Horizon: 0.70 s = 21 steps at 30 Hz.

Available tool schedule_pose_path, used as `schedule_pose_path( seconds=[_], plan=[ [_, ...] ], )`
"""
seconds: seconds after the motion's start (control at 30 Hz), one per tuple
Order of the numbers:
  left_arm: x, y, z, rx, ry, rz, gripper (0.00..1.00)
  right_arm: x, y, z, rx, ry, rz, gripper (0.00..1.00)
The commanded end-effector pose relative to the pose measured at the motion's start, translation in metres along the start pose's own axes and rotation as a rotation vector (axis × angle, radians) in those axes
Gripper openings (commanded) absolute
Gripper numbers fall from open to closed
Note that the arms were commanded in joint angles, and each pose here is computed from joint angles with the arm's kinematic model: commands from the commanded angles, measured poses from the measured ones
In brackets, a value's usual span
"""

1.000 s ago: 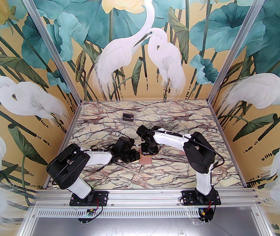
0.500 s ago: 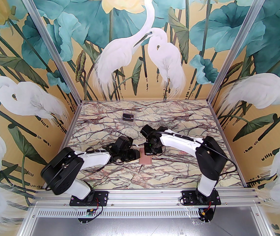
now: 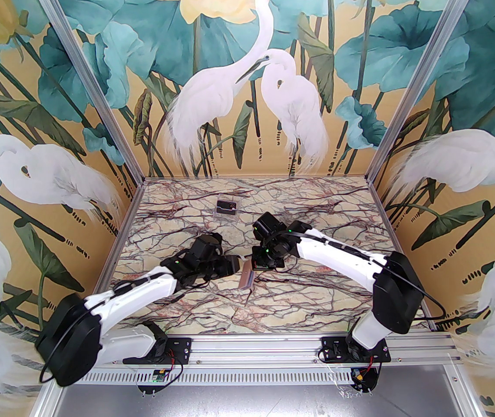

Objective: Put the credit cards into the card holder

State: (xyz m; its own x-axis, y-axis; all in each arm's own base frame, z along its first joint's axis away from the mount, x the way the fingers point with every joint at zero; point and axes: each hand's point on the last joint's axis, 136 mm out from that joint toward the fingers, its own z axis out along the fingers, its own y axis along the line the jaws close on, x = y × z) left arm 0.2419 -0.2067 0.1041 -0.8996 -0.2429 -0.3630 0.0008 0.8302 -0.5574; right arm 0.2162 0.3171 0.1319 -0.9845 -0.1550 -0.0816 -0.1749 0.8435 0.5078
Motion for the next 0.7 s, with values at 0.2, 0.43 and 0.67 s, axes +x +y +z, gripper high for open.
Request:
schedule_pose_path(
  seconds=[0.2,0.43,0.67],
  plan=[
    [-0.012,0.019,-0.036,-0.018,-0.093,-0.032,0.65,-0.008,0.051,-0.009,-0.216,0.016,-0.048,0.0],
    [-0.005,0.018,-0.031,0.013,-0.07,-0.046,0.65,-0.015,0.047,0.007,-0.187,0.031,-0.06,0.0],
    [0.004,0.002,-0.02,0.121,-0.007,-0.037,0.52,-0.012,0.03,0.012,-0.133,0.02,-0.053,0.0]
  ],
)
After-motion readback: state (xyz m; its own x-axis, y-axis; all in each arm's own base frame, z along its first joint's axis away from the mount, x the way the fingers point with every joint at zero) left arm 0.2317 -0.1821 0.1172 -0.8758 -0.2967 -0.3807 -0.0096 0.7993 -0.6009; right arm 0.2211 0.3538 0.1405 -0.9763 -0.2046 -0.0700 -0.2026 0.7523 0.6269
